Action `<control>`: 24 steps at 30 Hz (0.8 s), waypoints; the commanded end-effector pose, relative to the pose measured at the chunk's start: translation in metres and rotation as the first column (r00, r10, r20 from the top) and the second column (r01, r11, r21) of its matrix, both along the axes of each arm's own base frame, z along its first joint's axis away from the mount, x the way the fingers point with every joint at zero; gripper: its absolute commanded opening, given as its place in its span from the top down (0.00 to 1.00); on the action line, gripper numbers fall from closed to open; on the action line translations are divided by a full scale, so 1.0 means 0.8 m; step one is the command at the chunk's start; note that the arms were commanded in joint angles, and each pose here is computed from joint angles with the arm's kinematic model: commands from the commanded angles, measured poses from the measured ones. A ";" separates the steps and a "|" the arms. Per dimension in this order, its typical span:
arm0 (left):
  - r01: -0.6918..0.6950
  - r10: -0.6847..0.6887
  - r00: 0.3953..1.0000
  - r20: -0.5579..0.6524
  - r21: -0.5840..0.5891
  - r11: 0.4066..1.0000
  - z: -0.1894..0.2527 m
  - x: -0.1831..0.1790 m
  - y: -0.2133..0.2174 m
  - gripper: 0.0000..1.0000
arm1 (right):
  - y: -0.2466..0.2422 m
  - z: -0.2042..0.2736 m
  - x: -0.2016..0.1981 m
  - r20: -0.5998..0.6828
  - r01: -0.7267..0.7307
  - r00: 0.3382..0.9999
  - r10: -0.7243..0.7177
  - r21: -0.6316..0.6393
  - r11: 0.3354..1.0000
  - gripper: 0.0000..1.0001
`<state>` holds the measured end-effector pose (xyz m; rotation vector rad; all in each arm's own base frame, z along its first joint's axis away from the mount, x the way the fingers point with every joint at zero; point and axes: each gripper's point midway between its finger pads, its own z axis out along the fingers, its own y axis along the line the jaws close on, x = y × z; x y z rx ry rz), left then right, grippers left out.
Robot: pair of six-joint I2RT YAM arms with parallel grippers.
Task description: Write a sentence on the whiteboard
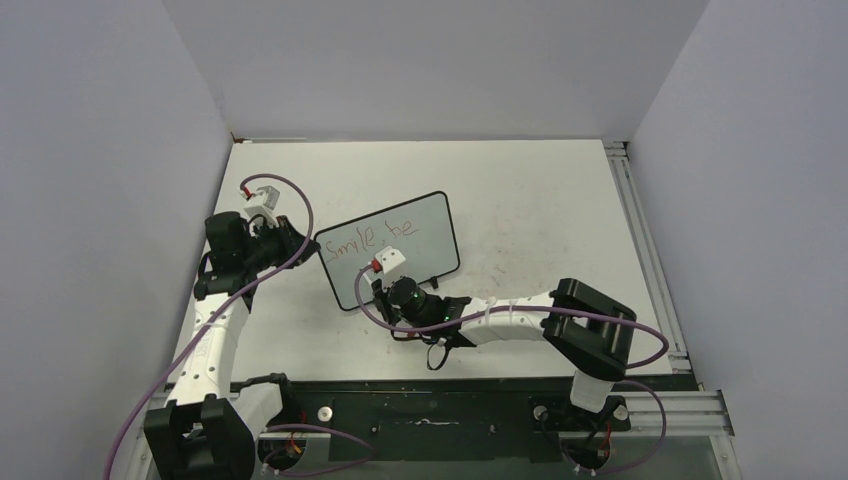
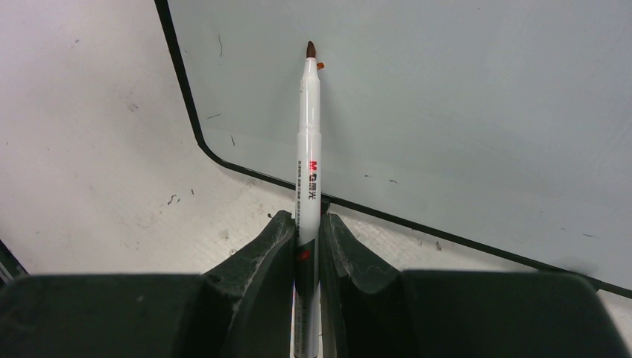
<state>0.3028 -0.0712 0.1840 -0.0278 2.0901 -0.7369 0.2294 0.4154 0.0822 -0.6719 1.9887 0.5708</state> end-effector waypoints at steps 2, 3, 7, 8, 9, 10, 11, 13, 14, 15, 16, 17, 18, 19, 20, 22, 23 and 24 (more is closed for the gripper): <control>0.040 -0.040 0.999 0.010 -0.006 0.999 0.008 -0.003 -0.010 0.91 | 0.012 0.004 0.007 0.009 -0.006 1.000 0.006 0.009 1.000 0.95; 0.039 -0.039 0.999 0.008 -0.006 0.999 0.008 -0.003 -0.010 0.91 | 0.012 0.002 0.006 0.007 -0.009 1.000 0.009 0.006 1.000 0.95; 0.040 -0.040 0.999 0.006 -0.007 0.999 0.007 -0.003 -0.010 0.91 | 0.012 -0.004 0.001 -0.002 -0.022 1.000 0.022 -0.008 1.000 0.95; 0.039 -0.039 0.999 0.006 -0.006 0.999 0.007 -0.003 -0.010 0.91 | 0.012 -0.006 -0.001 -0.004 -0.026 1.000 0.026 -0.011 1.000 0.95; 0.039 -0.039 0.999 0.007 -0.006 0.999 0.007 -0.003 -0.010 0.91 | 0.011 -0.008 -0.002 -0.007 -0.027 1.000 0.027 -0.016 1.000 0.95; 0.039 -0.039 0.999 0.008 -0.006 0.999 0.008 -0.003 -0.010 0.91 | 0.011 -0.009 -0.003 -0.008 -0.030 1.000 0.030 -0.018 0.999 0.95; 0.038 -0.038 0.999 0.007 -0.006 0.999 0.007 -0.003 -0.010 0.91 | 0.010 -0.010 -0.004 -0.009 -0.032 0.999 0.032 -0.021 0.999 0.95; 0.038 -0.038 0.999 0.007 -0.005 0.999 0.007 -0.004 -0.010 0.91 | 0.008 -0.014 -0.005 -0.014 -0.031 0.999 0.031 -0.030 0.999 0.95; 0.039 -0.039 0.999 0.006 -0.006 0.999 0.007 -0.004 -0.010 0.91 | 0.007 -0.015 -0.006 -0.014 -0.031 0.999 0.031 -0.031 0.999 0.95; 0.039 -0.039 0.999 0.006 -0.006 0.999 0.007 -0.004 -0.010 0.91 | 0.006 -0.015 -0.006 -0.014 -0.028 1.000 0.027 -0.035 0.999 0.95; 0.039 -0.039 0.999 0.007 -0.006 0.999 0.007 -0.004 -0.010 0.91 | 0.004 -0.016 -0.006 -0.015 -0.023 1.000 0.022 -0.038 0.999 0.95; 0.039 -0.039 0.999 0.007 -0.006 0.999 0.007 -0.004 -0.010 0.91 | 0.002 -0.017 -0.005 -0.015 -0.019 1.000 0.019 -0.042 0.999 0.95; 0.040 -0.040 0.999 0.007 -0.006 0.999 0.007 -0.004 -0.010 0.91 | 0.000 -0.016 -0.005 -0.015 -0.013 1.000 0.012 -0.042 0.999 0.95; 0.039 -0.039 0.999 0.006 -0.006 0.999 0.007 -0.004 -0.010 0.91 | -0.002 -0.017 -0.005 -0.014 -0.005 1.000 0.004 -0.045 0.999 0.95; 0.038 -0.038 0.999 0.006 -0.006 0.999 0.007 -0.004 -0.010 0.91 | -0.004 -0.017 -0.005 -0.012 0.002 1.000 -0.002 -0.046 0.999 0.95; 0.039 -0.039 0.999 0.006 -0.006 0.999 0.007 -0.004 -0.010 0.91 | -0.008 -0.017 -0.004 -0.013 0.016 1.000 -0.017 -0.046 0.999 0.95; 0.040 -0.040 0.999 0.006 -0.006 0.999 0.007 -0.004 -0.010 0.91 | -0.010 -0.016 -0.003 -0.011 0.021 1.000 -0.021 -0.045 0.999 0.95; 0.039 -0.039 0.999 0.007 -0.006 0.999 0.007 -0.004 -0.010 0.91 | -0.011 -0.016 -0.003 -0.010 0.027 1.000 -0.028 -0.047 0.999 0.95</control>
